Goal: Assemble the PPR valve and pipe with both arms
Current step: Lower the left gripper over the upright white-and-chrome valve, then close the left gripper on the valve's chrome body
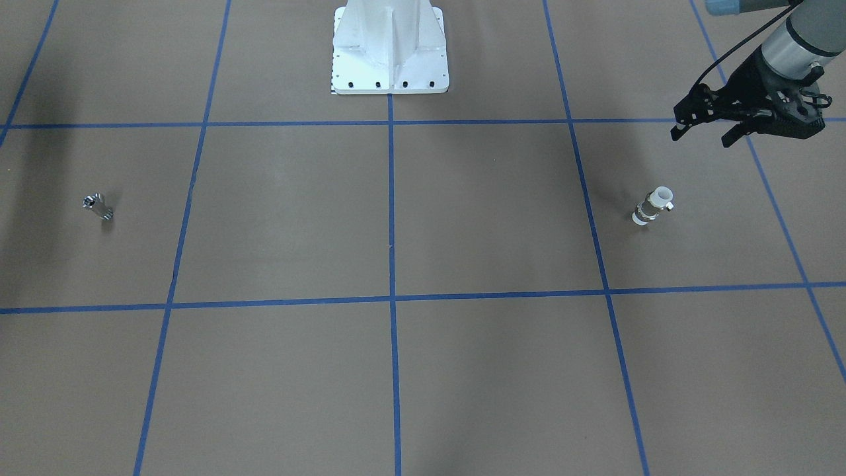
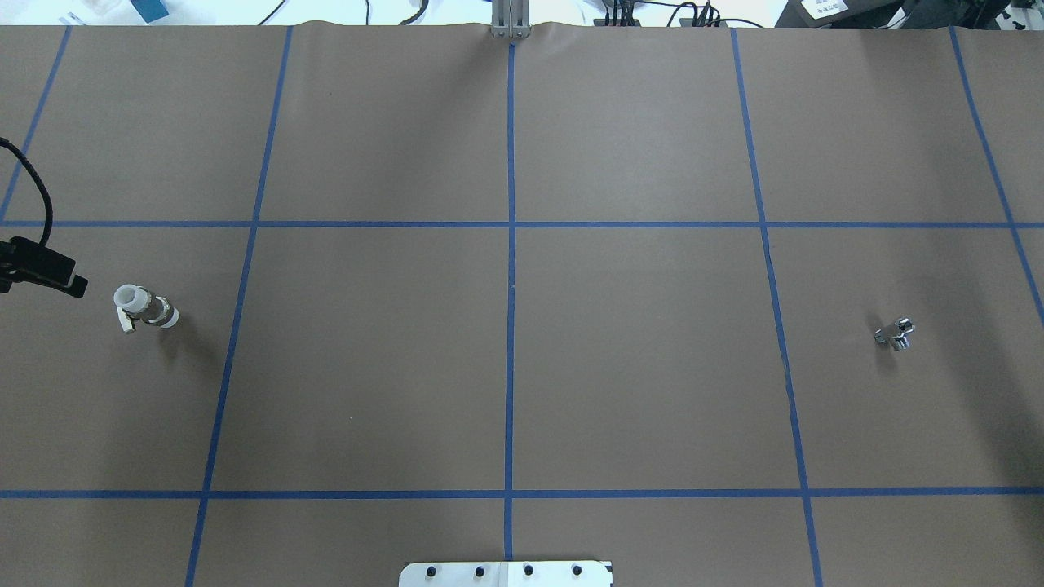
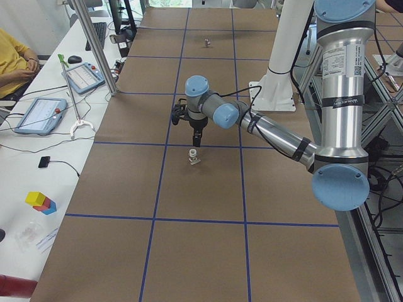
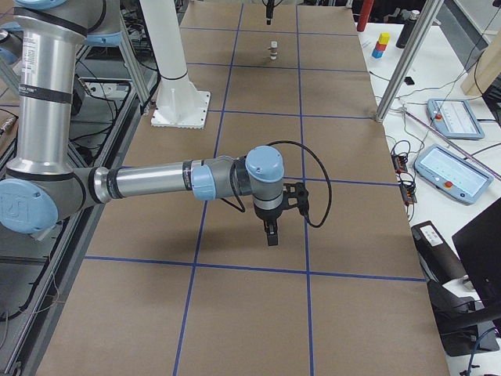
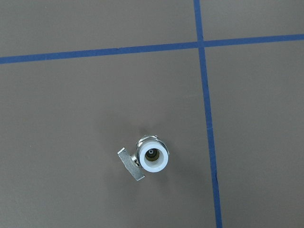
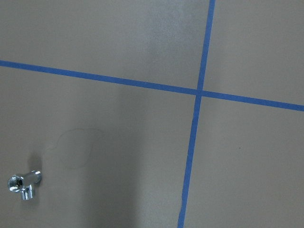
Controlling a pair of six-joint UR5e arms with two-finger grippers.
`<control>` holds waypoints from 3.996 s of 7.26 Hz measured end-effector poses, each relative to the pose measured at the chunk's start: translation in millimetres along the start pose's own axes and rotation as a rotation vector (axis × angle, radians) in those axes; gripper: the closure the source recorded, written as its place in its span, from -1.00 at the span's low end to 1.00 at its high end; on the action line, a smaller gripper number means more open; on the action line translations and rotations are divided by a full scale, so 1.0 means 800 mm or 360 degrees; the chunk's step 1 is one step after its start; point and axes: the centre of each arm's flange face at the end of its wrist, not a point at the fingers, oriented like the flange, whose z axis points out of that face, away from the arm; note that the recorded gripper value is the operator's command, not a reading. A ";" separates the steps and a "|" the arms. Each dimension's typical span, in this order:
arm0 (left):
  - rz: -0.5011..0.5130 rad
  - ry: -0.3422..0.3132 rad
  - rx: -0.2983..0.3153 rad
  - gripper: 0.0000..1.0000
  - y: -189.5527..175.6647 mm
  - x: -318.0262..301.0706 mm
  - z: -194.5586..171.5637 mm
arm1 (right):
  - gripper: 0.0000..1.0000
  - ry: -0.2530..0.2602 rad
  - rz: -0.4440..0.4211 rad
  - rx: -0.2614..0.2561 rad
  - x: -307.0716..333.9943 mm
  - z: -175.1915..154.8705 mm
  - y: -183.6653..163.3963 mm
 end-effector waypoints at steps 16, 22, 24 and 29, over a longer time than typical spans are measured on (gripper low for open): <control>0.0036 -0.0183 -0.0085 -0.99 -0.048 0.011 0.183 | -1.00 -0.0018 0.0015 -0.0009 0.001 0.004 0.003; 0.0041 -0.0170 -0.0085 -0.54 -0.047 0.014 0.181 | -1.00 -0.0018 0.0015 -0.0008 0.001 0.004 0.003; 0.0042 -0.0170 -0.0092 -0.34 -0.046 0.014 0.183 | -1.00 -0.0018 0.0016 -0.0008 0.001 0.004 0.003; 0.0051 -0.0161 -0.0094 1.00 -0.043 0.019 0.179 | -1.00 -0.0019 0.0014 -0.0007 0.000 0.003 0.002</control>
